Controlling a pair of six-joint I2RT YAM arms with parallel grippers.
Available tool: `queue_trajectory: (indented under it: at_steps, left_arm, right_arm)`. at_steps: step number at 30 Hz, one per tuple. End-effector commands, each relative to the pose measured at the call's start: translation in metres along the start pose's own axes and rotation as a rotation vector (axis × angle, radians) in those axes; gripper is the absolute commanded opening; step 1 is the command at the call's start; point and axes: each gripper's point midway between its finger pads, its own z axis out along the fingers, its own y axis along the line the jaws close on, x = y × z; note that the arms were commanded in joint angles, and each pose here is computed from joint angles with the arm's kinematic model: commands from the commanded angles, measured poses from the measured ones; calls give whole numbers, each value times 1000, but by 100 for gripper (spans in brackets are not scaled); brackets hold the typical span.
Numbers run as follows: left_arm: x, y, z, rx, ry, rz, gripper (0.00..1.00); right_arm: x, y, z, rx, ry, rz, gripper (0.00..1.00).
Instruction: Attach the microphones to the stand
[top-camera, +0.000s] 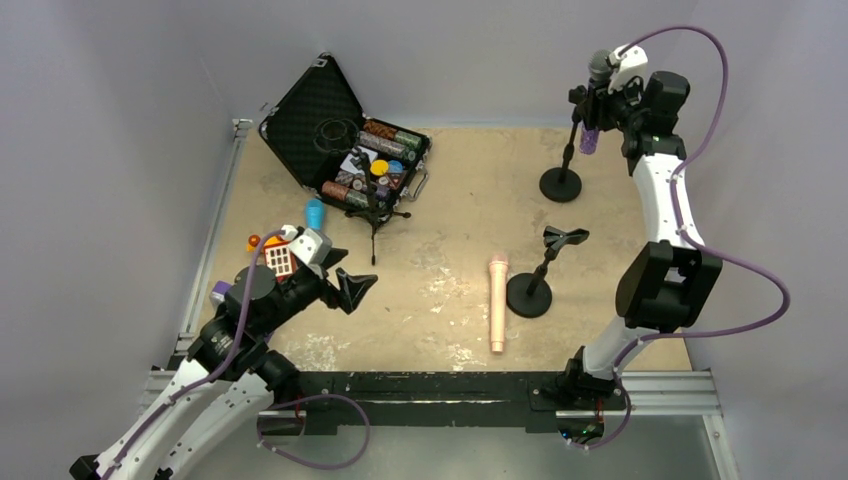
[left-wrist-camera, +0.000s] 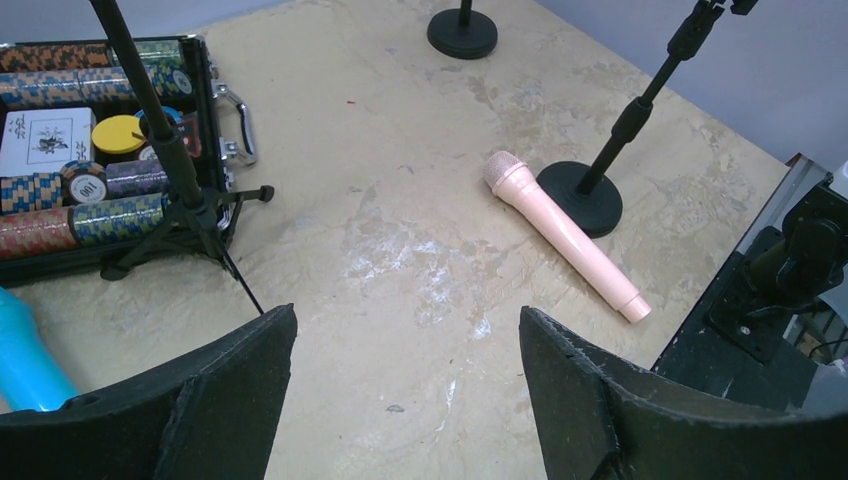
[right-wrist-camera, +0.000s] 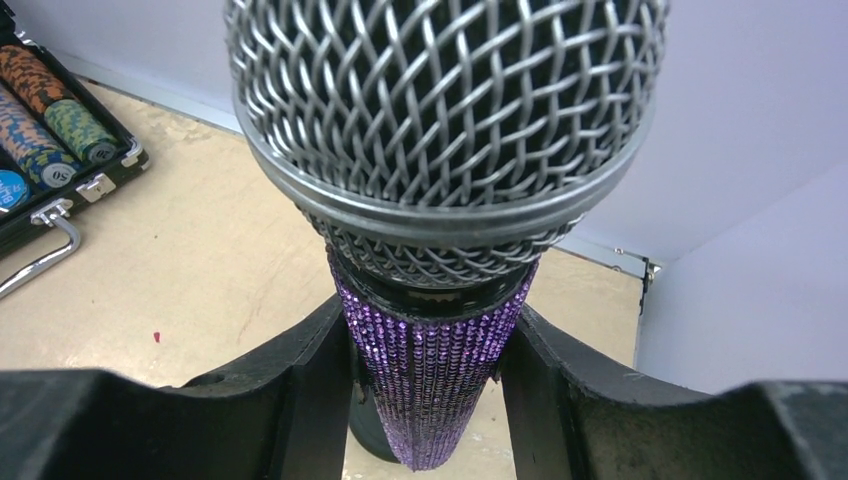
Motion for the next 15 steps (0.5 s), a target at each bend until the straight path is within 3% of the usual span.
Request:
queue_trajectory:
  at_steps: [1, 15]
  left_arm:
    - [-2, -1, -1, 4, -18, -16, 85]
    - [-11, -2, -4, 5, -33, 11, 86]
  right_arm:
    - [-63, -4, -25, 51, -157, -68, 55]
    - [-68, -19, -45, 230, -174, -26, 81]
